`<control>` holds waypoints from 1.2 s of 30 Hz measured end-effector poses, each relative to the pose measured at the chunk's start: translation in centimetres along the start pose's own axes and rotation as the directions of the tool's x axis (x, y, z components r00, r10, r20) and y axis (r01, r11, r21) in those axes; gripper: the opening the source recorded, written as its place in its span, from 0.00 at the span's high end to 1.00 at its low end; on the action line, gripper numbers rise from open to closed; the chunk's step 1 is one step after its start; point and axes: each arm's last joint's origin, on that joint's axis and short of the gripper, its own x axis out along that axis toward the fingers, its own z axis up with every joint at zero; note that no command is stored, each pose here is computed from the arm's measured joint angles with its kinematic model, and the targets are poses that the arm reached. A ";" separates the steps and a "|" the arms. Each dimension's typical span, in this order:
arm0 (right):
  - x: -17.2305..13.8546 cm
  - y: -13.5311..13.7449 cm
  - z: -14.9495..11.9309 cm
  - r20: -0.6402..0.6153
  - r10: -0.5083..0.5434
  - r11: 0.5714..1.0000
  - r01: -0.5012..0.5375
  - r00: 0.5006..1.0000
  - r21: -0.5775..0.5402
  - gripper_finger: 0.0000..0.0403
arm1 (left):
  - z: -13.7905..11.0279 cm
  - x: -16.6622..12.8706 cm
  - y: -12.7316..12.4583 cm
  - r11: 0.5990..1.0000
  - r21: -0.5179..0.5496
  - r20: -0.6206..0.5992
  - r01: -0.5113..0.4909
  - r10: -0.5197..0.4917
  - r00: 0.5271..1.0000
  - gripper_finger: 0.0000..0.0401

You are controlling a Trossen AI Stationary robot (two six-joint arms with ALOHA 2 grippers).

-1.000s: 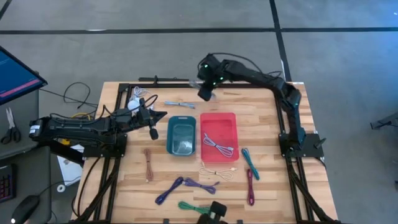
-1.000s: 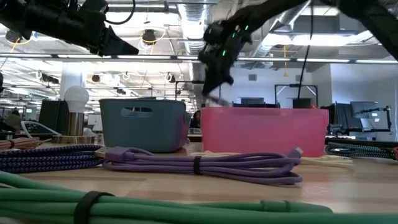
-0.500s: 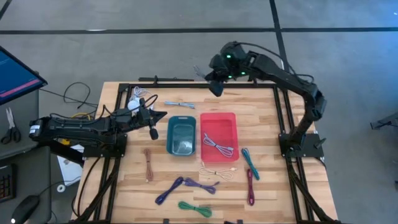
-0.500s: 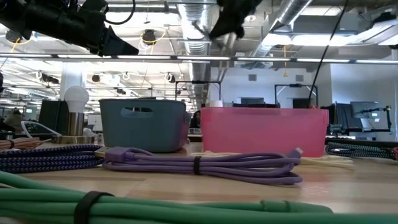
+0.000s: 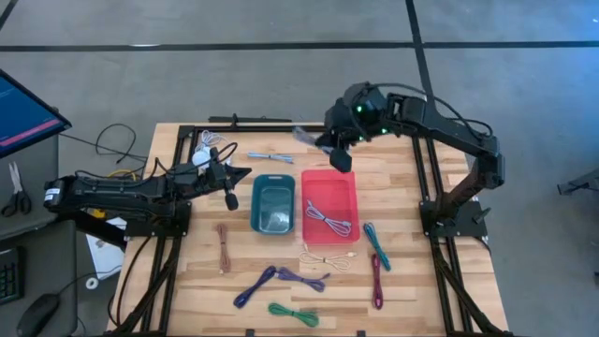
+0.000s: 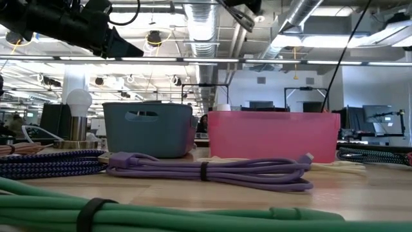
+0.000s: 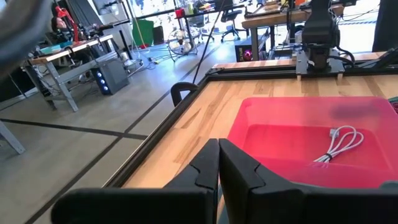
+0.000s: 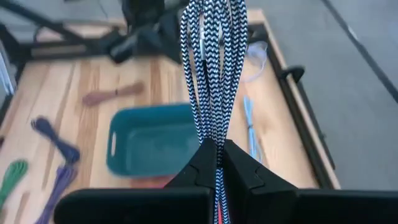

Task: Pick & Place USB Port
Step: Put the patterned white charger cable into the blue bin

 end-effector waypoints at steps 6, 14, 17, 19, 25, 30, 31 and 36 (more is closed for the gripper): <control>1.0 2.8 -1.1 -0.121 -0.039 0.999 0.040 0.992 0.007 1.00 | 0.0 0.0 0.0 1.000 0.000 0.000 0.000 0.000 1.000 0.97; 2.8 5.1 -4.7 -0.243 -0.114 0.989 0.134 0.963 0.066 1.00 | 0.0 0.0 0.0 1.000 0.000 0.000 0.000 0.000 1.000 0.97; 3.5 5.4 -6.3 -0.236 -0.109 0.985 0.137 0.966 0.106 1.00 | 0.0 0.0 0.0 1.000 0.000 -0.001 0.000 0.000 1.000 0.97; 3.9 5.5 -7.5 -0.220 -0.106 0.981 0.138 0.970 0.135 1.00 | 0.0 0.0 0.0 1.000 0.000 -0.001 0.000 0.000 1.000 0.97; 4.5 5.5 -11.0 -0.151 -0.088 0.971 0.119 0.985 0.208 1.00 | 0.0 0.0 0.0 1.000 0.000 0.000 0.000 0.000 1.000 0.97; 5.2 5.5 -11.2 0.029 0.032 0.964 -0.038 0.999 0.265 1.00 | 0.0 0.0 0.0 1.000 0.000 0.000 0.000 0.000 1.000 0.97; 5.6 5.6 -11.1 0.068 0.072 0.961 -0.087 0.995 0.263 1.00 | 0.0 0.0 0.0 1.000 0.000 0.000 0.000 0.000 1.000 0.97; 9.5 6.0 -11.9 0.113 0.188 0.943 -0.211 0.976 0.258 1.00 | 0.0 0.0 0.0 1.000 0.000 0.000 0.001 -0.001 1.000 0.97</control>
